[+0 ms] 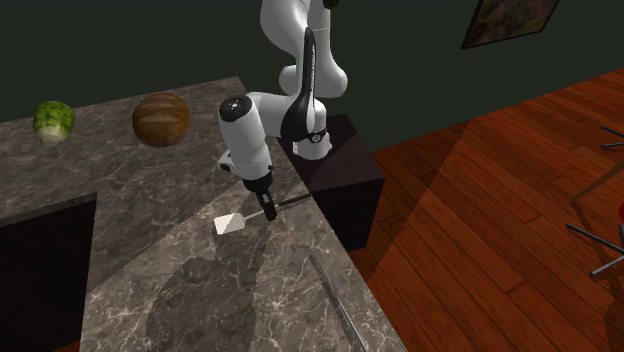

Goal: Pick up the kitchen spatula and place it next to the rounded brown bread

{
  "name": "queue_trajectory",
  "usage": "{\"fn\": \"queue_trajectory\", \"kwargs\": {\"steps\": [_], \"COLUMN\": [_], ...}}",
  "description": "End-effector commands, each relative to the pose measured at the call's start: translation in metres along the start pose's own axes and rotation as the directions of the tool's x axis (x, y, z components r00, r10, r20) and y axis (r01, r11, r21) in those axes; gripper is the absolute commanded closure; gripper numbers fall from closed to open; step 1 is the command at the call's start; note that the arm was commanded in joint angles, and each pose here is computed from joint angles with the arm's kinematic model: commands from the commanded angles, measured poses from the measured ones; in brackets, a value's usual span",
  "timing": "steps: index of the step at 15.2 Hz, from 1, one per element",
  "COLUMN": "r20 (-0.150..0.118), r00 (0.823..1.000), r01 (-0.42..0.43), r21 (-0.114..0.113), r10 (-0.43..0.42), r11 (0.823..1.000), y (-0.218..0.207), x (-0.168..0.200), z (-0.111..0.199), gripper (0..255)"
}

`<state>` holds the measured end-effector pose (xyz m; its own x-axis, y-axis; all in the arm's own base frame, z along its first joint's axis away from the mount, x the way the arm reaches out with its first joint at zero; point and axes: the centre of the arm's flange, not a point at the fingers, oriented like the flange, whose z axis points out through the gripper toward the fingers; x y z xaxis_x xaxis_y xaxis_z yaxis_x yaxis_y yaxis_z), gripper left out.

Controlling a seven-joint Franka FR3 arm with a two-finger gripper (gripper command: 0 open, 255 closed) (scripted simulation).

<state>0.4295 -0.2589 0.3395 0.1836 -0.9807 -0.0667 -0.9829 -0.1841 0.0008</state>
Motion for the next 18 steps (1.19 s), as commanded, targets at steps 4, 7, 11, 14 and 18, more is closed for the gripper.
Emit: {"fn": "queue_trajectory", "kwargs": {"steps": [4,7,11,14,18], "r20": [0.000,0.000,0.000,0.000,0.000], "r00": [1.000,1.000,1.000,1.000,1.000], "r01": [0.000,0.000,0.000,0.000,0.000], "r21": [0.000,0.000,0.000,0.000,0.000], "r10": [0.000,0.000,0.000,0.000,0.000], "r11": [1.000,1.000,1.000,1.000,1.000], "y": [0.000,0.000,0.000,0.000,0.000], "x": [0.000,0.000,0.000,0.000,-0.001], "z": [0.001,0.001,0.001,0.001,-0.010], "gripper": [0,255,255,255,255]}}
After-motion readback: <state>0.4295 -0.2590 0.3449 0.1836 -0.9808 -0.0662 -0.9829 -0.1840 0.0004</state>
